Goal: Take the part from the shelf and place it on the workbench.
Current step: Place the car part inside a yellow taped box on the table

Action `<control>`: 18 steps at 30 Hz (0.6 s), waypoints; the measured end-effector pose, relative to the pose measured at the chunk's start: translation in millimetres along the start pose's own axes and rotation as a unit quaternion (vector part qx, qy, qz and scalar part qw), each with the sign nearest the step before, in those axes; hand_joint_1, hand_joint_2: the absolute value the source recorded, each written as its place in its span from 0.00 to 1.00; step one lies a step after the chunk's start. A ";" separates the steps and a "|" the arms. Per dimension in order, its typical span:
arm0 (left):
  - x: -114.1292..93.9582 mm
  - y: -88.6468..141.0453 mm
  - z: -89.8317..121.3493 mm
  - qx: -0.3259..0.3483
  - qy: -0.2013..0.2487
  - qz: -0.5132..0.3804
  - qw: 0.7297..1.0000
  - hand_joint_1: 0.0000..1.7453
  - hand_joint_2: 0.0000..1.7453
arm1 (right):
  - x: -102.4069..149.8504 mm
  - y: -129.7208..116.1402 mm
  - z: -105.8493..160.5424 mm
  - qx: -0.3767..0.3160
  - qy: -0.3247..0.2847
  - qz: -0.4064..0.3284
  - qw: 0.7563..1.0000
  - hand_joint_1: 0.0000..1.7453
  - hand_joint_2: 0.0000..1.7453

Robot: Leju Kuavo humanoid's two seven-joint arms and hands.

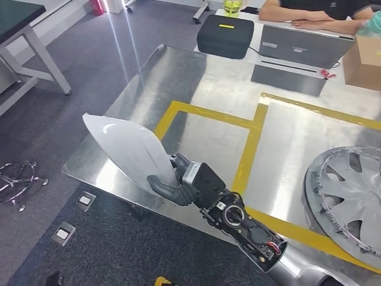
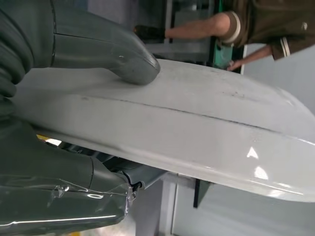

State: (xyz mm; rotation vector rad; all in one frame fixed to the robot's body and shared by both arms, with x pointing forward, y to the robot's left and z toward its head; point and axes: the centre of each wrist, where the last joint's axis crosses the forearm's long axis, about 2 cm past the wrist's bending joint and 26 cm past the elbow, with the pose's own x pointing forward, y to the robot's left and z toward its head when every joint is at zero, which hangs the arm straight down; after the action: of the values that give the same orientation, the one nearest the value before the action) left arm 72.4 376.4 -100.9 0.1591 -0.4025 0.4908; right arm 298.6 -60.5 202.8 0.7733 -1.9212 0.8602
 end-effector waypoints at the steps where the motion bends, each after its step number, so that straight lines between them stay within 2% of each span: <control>1: -0.4 -0.1 0.1 0.000 0.000 0.000 1.000 0.00 1.00 | -0.5 0.3 0.6 -0.001 0.001 0.000 1.000 0.98 1.00; 18: -0.8 1.7 0.2 0.002 0.001 -0.001 1.000 0.00 1.00 | 0.4 -8.2 1.8 -0.039 0.005 0.006 0.999 0.98 1.00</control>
State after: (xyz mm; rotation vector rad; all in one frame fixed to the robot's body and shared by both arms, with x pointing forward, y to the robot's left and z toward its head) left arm 70.9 377.6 -101.0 0.1630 -0.4000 0.4901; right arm 304.0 -66.7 204.6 0.7104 -1.9406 0.7904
